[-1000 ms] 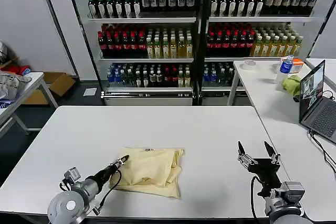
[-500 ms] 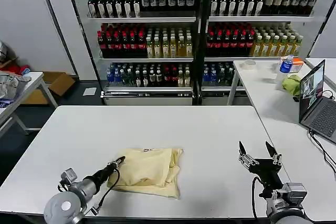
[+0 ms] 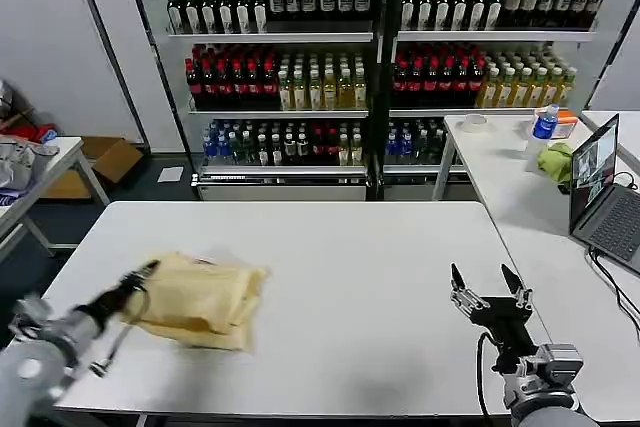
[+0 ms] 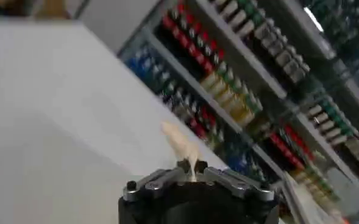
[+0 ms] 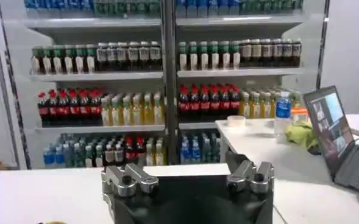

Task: Fold and organize the clothes.

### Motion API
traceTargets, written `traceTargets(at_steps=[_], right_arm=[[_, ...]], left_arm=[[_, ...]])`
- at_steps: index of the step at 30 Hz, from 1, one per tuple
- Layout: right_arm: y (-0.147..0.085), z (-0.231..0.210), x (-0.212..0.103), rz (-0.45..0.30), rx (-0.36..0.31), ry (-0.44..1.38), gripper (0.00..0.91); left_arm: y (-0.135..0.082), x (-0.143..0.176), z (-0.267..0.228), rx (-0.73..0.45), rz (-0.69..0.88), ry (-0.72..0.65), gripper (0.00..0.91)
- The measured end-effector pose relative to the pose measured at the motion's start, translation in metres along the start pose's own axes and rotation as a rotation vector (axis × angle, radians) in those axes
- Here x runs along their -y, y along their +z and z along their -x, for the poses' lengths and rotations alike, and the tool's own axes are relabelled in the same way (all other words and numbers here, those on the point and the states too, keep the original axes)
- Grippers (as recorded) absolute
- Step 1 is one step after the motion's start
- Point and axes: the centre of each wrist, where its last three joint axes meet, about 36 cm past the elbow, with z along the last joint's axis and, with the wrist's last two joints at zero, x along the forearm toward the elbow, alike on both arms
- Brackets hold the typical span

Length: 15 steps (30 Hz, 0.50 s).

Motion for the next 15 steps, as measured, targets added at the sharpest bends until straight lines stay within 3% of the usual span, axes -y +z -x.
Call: traceTargets(at_steps=[4, 8, 11, 15], right_arm=[[-0.001, 0.001, -0.003, 0.009, 0.008, -0.008, 0.907], [0.000, 0.001, -0.006, 0.017, 0.008, -0.014, 0.907], [0.000, -0.001, -0.007, 0.019, 0.011, -0.014, 0.907], [-0.001, -0.003, -0.008, 0.019, 0.014, -0.012, 0.907]], left_arm=[[-0.040, 0.008, -0.020, 0.067, 0.109, -0.028, 0.020], [-0.050, 0.030, -0.032, 0.092, 0.246, -0.029, 0.020], [-0.035, 0.046, -0.033, 0.074, 0.346, -0.027, 0.020], [0.003, 0.060, -0.020, 0.018, 0.479, -0.045, 0.020]])
